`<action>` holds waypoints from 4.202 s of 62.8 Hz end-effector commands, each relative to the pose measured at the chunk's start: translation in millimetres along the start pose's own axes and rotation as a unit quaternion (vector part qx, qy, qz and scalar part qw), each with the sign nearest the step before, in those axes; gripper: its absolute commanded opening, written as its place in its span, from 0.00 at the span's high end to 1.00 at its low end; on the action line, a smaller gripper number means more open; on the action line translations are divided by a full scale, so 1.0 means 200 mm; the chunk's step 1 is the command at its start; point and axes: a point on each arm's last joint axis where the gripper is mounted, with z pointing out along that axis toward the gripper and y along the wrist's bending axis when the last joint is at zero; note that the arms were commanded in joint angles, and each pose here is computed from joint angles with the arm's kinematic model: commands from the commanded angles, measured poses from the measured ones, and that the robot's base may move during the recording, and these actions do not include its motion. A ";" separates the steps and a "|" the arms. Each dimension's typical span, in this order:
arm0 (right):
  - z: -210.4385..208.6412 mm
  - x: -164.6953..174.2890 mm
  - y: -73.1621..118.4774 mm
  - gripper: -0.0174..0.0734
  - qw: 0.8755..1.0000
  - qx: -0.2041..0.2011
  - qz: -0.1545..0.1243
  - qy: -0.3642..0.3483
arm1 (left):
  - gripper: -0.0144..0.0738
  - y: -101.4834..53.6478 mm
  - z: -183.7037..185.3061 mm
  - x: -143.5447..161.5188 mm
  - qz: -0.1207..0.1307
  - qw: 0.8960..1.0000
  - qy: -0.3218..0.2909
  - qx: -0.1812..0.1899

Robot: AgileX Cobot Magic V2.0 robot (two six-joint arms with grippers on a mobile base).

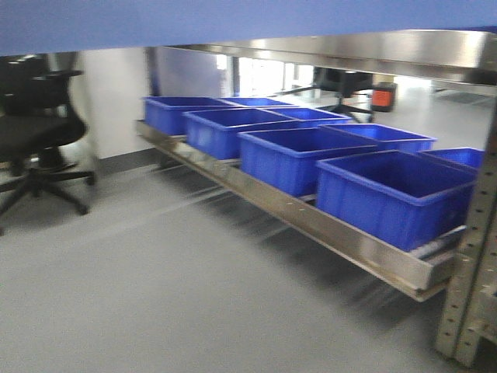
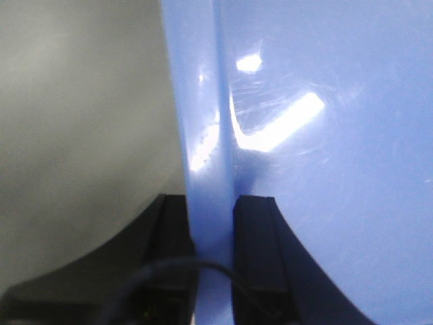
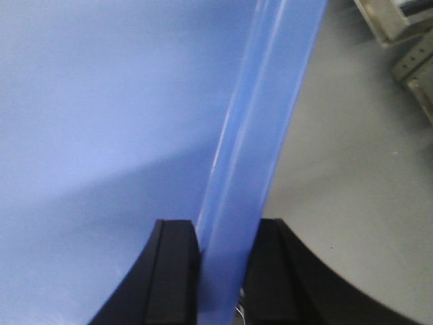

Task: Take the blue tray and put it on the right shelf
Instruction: 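Carry the tray with both grippers up to the steel shelf rack, then lower the tray onto the upper shelf rollers with both grippers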

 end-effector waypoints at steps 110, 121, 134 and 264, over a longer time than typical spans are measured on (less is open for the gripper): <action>-0.08 -0.06 0.02 0.75 0.997 -0.020 -0.019 -0.067 | 0.89 -0.03 -0.07 0.00 0.021 0.999 -0.025 0.024; -0.08 -0.06 0.02 0.75 0.997 -0.020 -0.019 -0.067 | 0.89 -0.04 -0.07 0.00 0.021 0.999 -0.025 0.025; -0.08 -0.06 0.02 0.75 0.997 -0.020 -0.019 -0.067 | 0.89 -0.04 -0.07 0.00 0.021 0.999 -0.025 0.025; -0.12 -0.11 0.04 0.75 0.995 -0.039 -0.013 -0.095 | 0.89 -0.05 -0.06 -0.07 0.048 0.998 -0.034 0.026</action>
